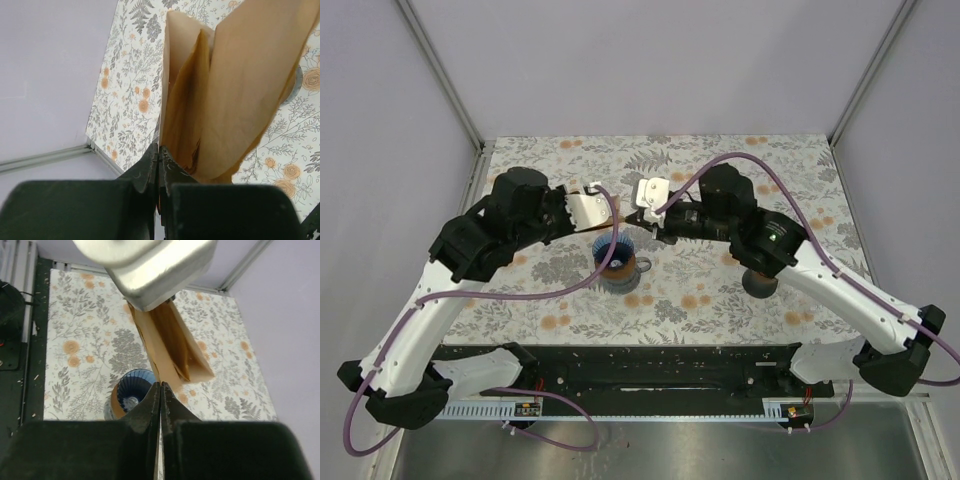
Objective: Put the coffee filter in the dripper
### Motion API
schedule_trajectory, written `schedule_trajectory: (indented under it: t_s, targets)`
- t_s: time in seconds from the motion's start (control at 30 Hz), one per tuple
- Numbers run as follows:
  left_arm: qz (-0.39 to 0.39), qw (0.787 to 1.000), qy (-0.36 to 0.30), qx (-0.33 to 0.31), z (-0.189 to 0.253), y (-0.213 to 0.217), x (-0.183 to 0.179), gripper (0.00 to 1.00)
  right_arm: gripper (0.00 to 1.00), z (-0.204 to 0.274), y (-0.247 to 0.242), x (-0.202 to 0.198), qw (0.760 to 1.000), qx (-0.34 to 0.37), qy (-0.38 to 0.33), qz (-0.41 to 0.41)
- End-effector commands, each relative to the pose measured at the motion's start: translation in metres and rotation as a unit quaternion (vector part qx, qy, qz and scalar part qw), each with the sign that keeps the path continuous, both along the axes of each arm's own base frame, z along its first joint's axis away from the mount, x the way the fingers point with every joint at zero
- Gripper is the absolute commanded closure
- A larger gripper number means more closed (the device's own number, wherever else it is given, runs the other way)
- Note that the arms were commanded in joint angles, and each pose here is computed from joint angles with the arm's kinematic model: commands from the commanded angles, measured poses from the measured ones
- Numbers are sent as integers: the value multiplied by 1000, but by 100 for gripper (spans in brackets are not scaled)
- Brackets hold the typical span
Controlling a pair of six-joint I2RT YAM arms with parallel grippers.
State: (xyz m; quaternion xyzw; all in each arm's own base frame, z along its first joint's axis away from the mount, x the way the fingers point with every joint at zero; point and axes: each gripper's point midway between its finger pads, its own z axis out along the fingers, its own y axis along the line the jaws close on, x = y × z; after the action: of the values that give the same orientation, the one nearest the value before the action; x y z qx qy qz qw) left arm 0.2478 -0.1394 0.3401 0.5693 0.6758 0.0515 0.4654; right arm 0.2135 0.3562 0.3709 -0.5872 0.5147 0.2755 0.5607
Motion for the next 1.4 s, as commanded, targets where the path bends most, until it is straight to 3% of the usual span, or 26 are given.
schedule_trajectory:
  t_s: [0.0,0.2,0.43,0.63,0.77,0.9,1.1,1.37]
  targets:
    - [58,998,-20,-16,17,7,16,100,100,47,-29,14,995,40,-47,-75]
    - [118,993,1,-26,16,23,40,100,100,72,-55,24,986,70,-52,-139]
    - [184,976,60,-96,14,48,74,100,100,78,-85,55,968,86,-39,-234]
    - [280,931,150,-178,-34,90,121,100,100,64,-84,67,966,87,-22,-244]
    - [314,913,120,-232,-60,120,154,100,100,54,-74,67,970,84,-13,-228]
    - [318,905,92,-268,-103,131,175,100,100,45,-65,67,974,83,0,-212]
    - [279,895,78,-339,-125,111,187,100,100,37,-54,63,979,79,22,-189]
    - [271,903,97,-320,-171,110,185,100,100,22,-48,59,983,61,35,-170]
